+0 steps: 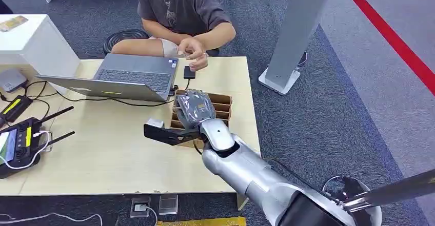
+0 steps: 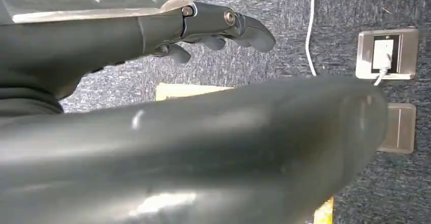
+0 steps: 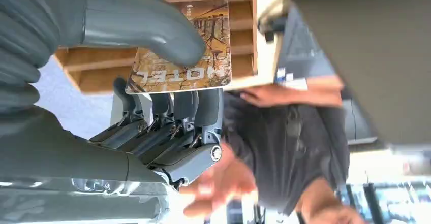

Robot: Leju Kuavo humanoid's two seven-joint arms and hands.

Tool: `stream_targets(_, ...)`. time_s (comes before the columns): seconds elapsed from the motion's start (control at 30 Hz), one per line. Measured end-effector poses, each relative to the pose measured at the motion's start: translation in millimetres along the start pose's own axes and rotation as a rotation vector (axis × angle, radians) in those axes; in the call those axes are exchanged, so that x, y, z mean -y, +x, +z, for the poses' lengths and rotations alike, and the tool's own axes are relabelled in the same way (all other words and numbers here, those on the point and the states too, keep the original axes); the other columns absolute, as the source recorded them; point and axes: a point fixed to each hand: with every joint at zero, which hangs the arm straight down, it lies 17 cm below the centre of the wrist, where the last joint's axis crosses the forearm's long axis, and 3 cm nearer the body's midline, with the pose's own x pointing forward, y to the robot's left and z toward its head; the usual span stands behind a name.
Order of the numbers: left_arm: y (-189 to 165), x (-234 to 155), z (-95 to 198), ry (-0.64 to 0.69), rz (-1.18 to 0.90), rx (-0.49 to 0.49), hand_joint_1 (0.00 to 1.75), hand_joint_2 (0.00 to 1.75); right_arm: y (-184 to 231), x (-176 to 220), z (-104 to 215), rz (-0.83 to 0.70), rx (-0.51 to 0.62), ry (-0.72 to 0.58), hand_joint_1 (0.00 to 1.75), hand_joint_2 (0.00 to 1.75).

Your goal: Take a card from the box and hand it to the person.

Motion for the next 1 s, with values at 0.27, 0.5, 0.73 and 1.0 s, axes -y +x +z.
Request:
stream_targets(0.27, 1.6, -1.2, 0.2, 0.005, 0.002, 0.023, 0.00, 0.00, -20.8, 74.0, -7.8, -0.091, -0.019, -0.191, 1.38, 1.75)
stream_targets(0.5, 5.3, 0.9, 0.8, -0.005, -0.006, 0.047, 0.00, 0.00, -52.4, 144.5, -7.0, -0.069, -0.043, -0.408, 1.36, 1.75)
stream_targets(0.73, 6.8, 3.5, 1.5, -0.012, -0.010, 0.055, 0.00, 0.00, -73.9, 186.2, -11.9, 0.028, -0.049, -0.507, 1.40, 1.75)
stream_targets(1.0, 5.3, 3.3, 1.8, -0.005, -0.005, 0.044, 0.00, 0.00, -85.6, 178.4, -21.8, 0.080, -0.065, -0.477, 1.34, 1.75)
